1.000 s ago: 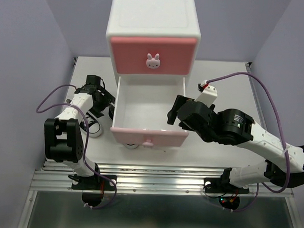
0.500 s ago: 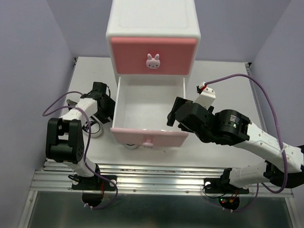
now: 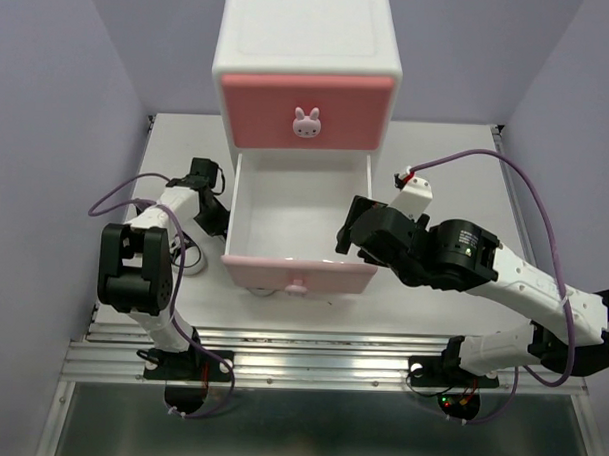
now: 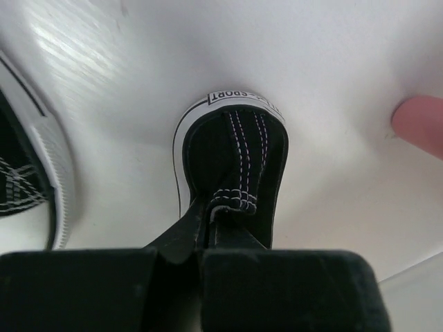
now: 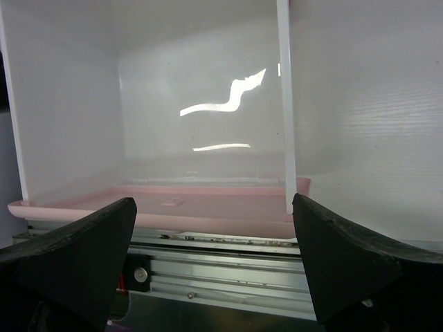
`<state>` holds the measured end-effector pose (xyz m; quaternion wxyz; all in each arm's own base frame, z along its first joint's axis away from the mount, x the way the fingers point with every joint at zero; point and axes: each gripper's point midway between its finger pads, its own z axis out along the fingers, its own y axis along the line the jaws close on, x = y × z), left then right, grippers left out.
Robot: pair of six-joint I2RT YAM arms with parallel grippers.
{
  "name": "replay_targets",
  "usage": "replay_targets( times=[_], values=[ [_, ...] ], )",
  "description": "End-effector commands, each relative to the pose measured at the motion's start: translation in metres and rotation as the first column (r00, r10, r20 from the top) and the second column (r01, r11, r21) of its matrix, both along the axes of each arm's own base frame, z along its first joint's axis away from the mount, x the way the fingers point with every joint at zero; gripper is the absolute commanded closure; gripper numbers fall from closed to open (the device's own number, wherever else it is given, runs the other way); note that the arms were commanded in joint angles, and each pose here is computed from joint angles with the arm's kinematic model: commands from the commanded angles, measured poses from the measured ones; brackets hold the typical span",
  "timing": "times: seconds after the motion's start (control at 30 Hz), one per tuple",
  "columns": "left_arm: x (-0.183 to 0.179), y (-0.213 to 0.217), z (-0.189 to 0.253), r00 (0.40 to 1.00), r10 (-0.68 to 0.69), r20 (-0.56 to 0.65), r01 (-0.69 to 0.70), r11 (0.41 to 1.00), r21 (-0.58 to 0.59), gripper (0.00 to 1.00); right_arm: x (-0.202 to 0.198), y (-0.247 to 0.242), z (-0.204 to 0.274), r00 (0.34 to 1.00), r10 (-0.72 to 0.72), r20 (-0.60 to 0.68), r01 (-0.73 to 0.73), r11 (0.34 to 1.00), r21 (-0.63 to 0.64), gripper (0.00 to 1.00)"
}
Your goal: Place and organize the shoes in the shoe cabinet
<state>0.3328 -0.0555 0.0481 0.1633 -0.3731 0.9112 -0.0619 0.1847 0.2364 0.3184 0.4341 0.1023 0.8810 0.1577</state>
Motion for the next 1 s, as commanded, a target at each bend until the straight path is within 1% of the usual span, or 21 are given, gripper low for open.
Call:
replay_targets(
  times=[0.0, 0.1, 0.13, 0.2, 0.27, 0.37, 0.4, 0.47, 0.5, 0.57, 0.6, 0.67, 0.7, 0.73, 0.8, 0.83, 0.87, 0.9, 0.93, 0.97],
  values=[
    [0.023, 0.034, 0.030, 0.995, -0.021, 0.094, 0.005, 0.986, 0.164, 1.00, 0.003, -0.013, 0.011, 0.998, -0.050, 0.028, 0.049, 0.998, 0.028, 0.00],
    [0.024, 0.070, 0.054, 0.994, 0.003, 0.110, -0.034, 0.958, 0.284, 1.00, 0.002, -0.018, 0.011, 0.998, -0.061, 0.031, 0.060, 0.998, 0.034, 0.00],
    [0.020, 0.084, 0.057, 0.996, 0.011, 0.094, -0.040, 0.947, 0.318, 1.00, 0.002, -0.019, 0.010, 0.998, -0.061, 0.031, 0.060, 0.998, 0.035, 0.00],
    [0.018, 0.110, 0.072, 0.992, 0.068, 0.108, -0.103, 0.924, 0.368, 1.00, 0.002, -0.019, 0.010, 0.998, -0.062, 0.032, 0.060, 0.998, 0.034, 0.00],
    [0.017, 0.133, 0.084, 0.986, 0.106, 0.131, -0.149, 0.912, 0.383, 1.00, 0.002, -0.019, 0.012, 0.998, -0.057, 0.034, 0.056, 0.998, 0.033, 0.00],
    [0.020, 0.152, 0.112, 0.970, 0.139, 0.201, -0.209, 0.898, 0.386, 1.00, 0.002, -0.020, 0.012, 0.998, -0.056, 0.037, 0.055, 0.998, 0.028, 0.00],
    [0.025, 0.160, 0.136, 0.954, 0.147, 0.263, -0.242, 0.893, 0.380, 1.00, 0.002, -0.020, 0.012, 0.998, -0.058, 0.040, 0.057, 0.998, 0.028, 0.00],
    [0.032, 0.163, 0.165, 0.932, 0.128, 0.340, -0.258, 0.893, 0.369, 1.00, 0.003, -0.021, 0.013, 0.997, -0.061, 0.044, 0.059, 0.998, 0.030, 0.00],
    [0.037, 0.163, 0.199, 0.902, 0.109, 0.419, -0.274, 0.892, 0.360, 1.00, 0.003, -0.022, 0.014, 0.997, -0.063, 0.047, 0.061, 0.998, 0.033, 0.00],
    [0.044, 0.159, 0.235, 0.856, 0.076, 0.512, -0.280, 0.900, 0.334, 1.00, 0.004, -0.022, 0.015, 0.997, -0.065, 0.052, 0.063, 0.997, 0.035, 0.00],
    [0.044, 0.158, 0.268, 0.811, 0.063, 0.582, -0.302, 0.897, 0.324, 1.00, 0.005, -0.023, 0.017, 0.996, -0.070, 0.062, 0.068, 0.997, 0.039, 0.00],
    [0.042, 0.158, 0.297, 0.768, 0.057, 0.638, -0.327, 0.892, 0.313, 1.00, 0.007, -0.023, 0.019, 0.994, -0.079, 0.073, 0.076, 0.996, 0.048, 0.00],
    [0.041, 0.159, 0.325, 0.730, 0.050, 0.682, -0.349, 0.885, 0.308, 1.00, 0.007, -0.024, 0.021, 0.994, -0.082, 0.078, 0.078, 0.996, 0.050, 0.00],
    [0.037, 0.159, 0.333, 0.728, 0.047, 0.684, -0.350, 0.883, 0.312, 1.00, 0.008, -0.023, 0.022, 0.993, -0.083, 0.081, 0.079, 0.995, 0.057, 0.00],
    [0.034, 0.158, 0.356, 0.702, 0.038, 0.711, -0.359, 0.881, 0.307, 1.00, 0.008, -0.023, 0.024, 0.993, -0.085, 0.087, 0.079, 0.995, 0.065, 0.00],
    [0.031, 0.155, 0.379, 0.667, 0.015, 0.745, -0.357, 0.884, 0.301, 1.00, 0.009, -0.023, 0.024, 0.992, -0.084, 0.090, 0.078, 0.995, 0.065, 0.00],
    [0.030, 0.152, 0.393, 0.640, 0.001, 0.768, -0.354, 0.888, 0.293, 1.00, 0.009, -0.023, 0.025, 0.992, -0.085, 0.093, 0.079, 0.995, 0.068, 0.00],
    [0.024, 0.148, 0.415, 0.595, -0.024, 0.803, -0.350, 0.892, 0.286, 1.00, 0.009, -0.024, 0.025, 0.991, -0.089, 0.097, 0.082, 0.994, 0.069, 0.00],
    [0.024, 0.139, 0.427, 0.563, -0.052, 0.825, -0.317, 0.908, 0.274, 1.00, 0.010, -0.025, 0.026, 0.991, -0.092, 0.101, 0.085, 0.994, 0.071, 0.00],
    [0.022, 0.134, 0.444, 0.510, -0.075, 0.857, -0.306, 0.915, 0.262, 1.00, 0.010, -0.026, 0.029, 0.989, -0.098, 0.109, 0.089, 0.993, 0.082, 0.00]
  ],
)
